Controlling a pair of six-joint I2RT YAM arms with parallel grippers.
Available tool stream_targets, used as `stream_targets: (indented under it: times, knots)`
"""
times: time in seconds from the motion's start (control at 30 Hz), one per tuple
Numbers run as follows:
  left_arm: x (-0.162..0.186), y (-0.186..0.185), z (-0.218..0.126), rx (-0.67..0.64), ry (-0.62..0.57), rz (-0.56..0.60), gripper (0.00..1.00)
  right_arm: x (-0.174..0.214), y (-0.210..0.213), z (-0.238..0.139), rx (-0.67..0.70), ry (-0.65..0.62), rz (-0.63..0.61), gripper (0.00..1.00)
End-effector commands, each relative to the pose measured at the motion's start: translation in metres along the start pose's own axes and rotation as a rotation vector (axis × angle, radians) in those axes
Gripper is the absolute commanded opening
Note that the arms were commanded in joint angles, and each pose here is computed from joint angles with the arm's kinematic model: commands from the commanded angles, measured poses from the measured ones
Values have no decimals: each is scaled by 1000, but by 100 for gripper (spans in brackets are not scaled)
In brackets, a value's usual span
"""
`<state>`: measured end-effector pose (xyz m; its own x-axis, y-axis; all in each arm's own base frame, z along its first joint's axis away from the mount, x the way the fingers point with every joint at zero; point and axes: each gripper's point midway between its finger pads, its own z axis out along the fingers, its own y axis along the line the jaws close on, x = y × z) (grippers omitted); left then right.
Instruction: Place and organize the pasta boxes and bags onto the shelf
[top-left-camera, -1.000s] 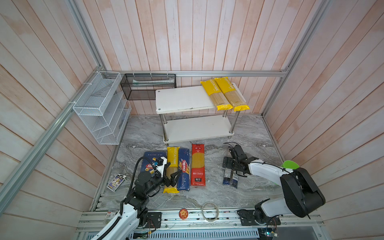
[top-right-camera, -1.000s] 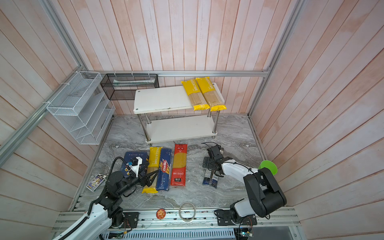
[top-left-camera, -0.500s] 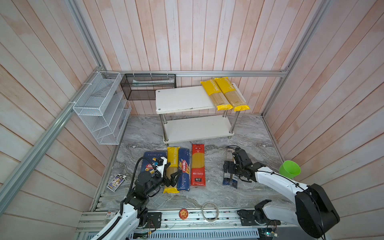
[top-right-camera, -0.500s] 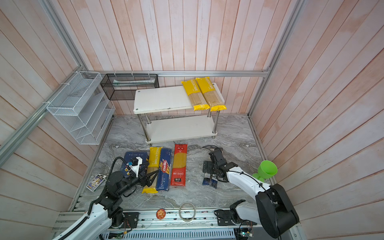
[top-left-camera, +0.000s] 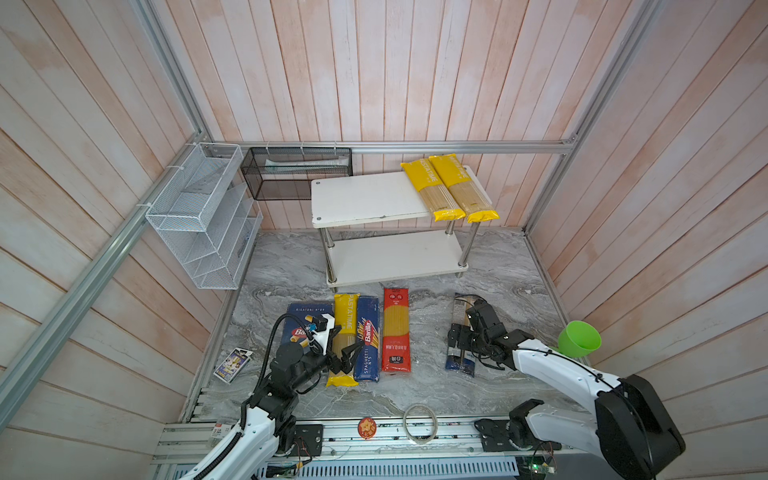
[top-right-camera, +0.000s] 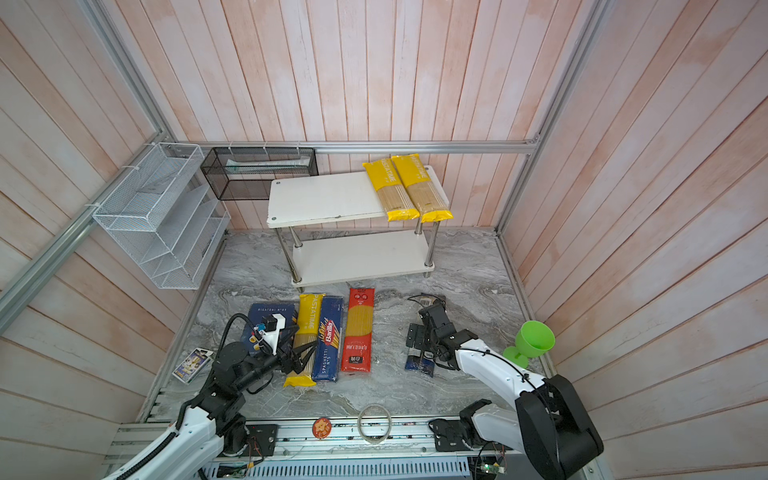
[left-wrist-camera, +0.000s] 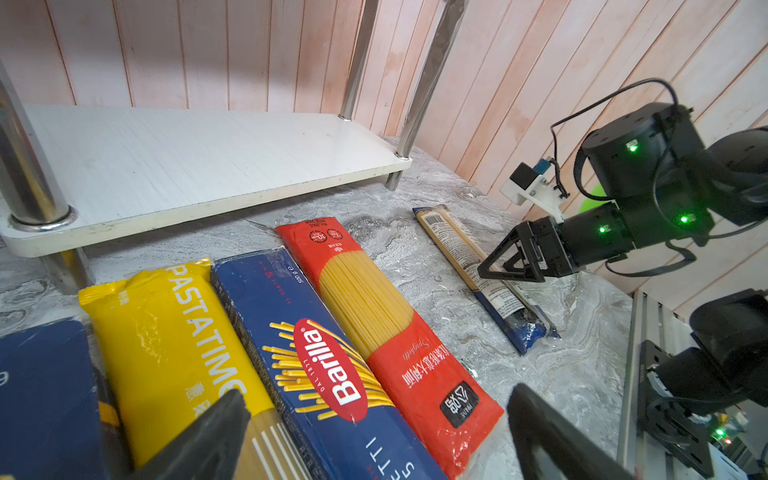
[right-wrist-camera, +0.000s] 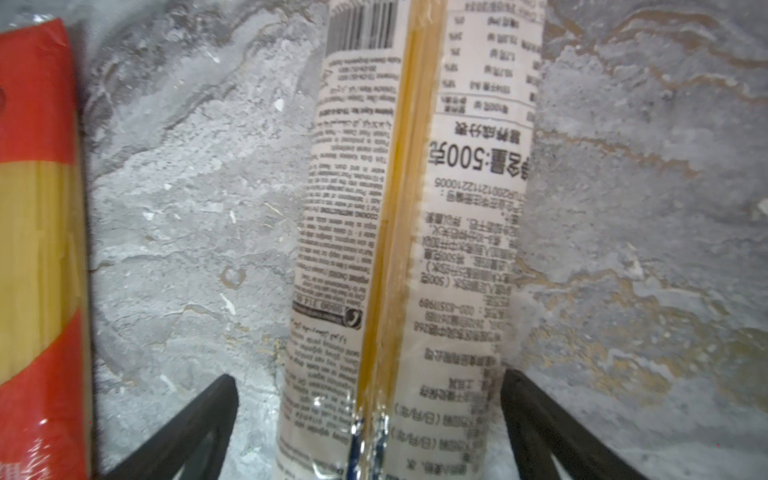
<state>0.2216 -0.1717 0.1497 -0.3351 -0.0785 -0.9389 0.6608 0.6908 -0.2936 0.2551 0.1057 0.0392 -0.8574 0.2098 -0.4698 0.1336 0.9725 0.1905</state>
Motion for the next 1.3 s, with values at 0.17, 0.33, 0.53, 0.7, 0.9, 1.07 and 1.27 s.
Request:
stream_targets:
  times: [0.17, 0.33, 0.53, 0.7, 0.9, 1.07, 1.27]
  knots:
    - [-10, -4, 0, 11, -25, 22, 100, -4, -12, 6, 103, 2, 6, 98]
    - [-10, -4, 0, 12, -25, 22, 99, -13, 6, 9, 22, -16, 27, 98]
    - [-10, -4, -1, 11, -27, 23, 100, -16, 14, 16, 28, -9, 11, 98]
    - [-10, -4, -1, 11, -26, 22, 100, -10, 10, 20, 87, 4, -9, 98]
    - [-11, -5, -1, 17, -31, 24, 100, 5, -3, 24, 149, 36, -37, 98]
    - [-10, -6, -1, 20, -26, 24, 100, 16, -11, 24, 153, 38, -38, 98]
    - [-10, -6, -1, 19, -26, 24, 100, 22, -22, 26, 204, 48, -65, 97]
